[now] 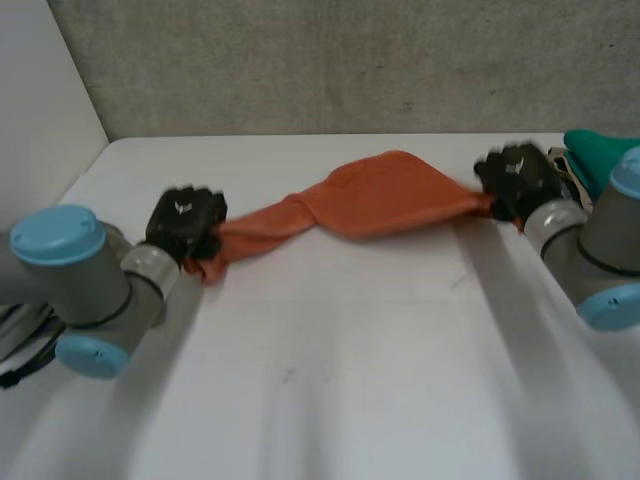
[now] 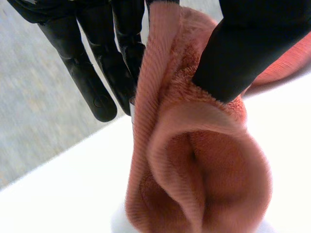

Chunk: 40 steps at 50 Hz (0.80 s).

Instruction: Fold the laundry.

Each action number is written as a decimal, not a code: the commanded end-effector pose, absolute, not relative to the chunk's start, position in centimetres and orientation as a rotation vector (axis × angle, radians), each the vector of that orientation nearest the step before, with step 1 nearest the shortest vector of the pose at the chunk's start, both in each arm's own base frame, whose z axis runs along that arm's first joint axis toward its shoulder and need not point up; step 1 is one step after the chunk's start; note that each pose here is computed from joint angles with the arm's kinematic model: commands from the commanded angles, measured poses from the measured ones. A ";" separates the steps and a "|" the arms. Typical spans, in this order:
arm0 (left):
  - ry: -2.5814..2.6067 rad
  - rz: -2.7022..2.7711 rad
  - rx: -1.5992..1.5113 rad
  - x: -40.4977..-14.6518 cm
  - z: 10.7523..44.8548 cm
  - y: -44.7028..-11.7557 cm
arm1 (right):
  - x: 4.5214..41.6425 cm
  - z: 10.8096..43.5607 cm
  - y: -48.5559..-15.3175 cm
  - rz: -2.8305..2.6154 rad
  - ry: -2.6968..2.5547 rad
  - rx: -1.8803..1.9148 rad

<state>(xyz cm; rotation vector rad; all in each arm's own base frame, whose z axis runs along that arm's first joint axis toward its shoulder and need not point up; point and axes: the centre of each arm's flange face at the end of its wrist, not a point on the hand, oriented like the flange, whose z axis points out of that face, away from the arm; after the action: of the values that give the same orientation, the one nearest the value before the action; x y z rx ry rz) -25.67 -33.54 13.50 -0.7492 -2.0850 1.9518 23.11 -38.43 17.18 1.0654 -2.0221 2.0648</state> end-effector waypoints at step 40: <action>-2.396 1.653 -0.896 -25.9 20.4 -30.6 | 20.9 17.5 -36.3 1.793 -2.080 1.205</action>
<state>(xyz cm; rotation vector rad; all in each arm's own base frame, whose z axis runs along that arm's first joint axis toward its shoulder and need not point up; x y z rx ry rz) -26.41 -31.21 16.09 -0.9556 -2.3558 1.7017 21.13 -36.03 15.50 1.1988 -2.1656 1.7848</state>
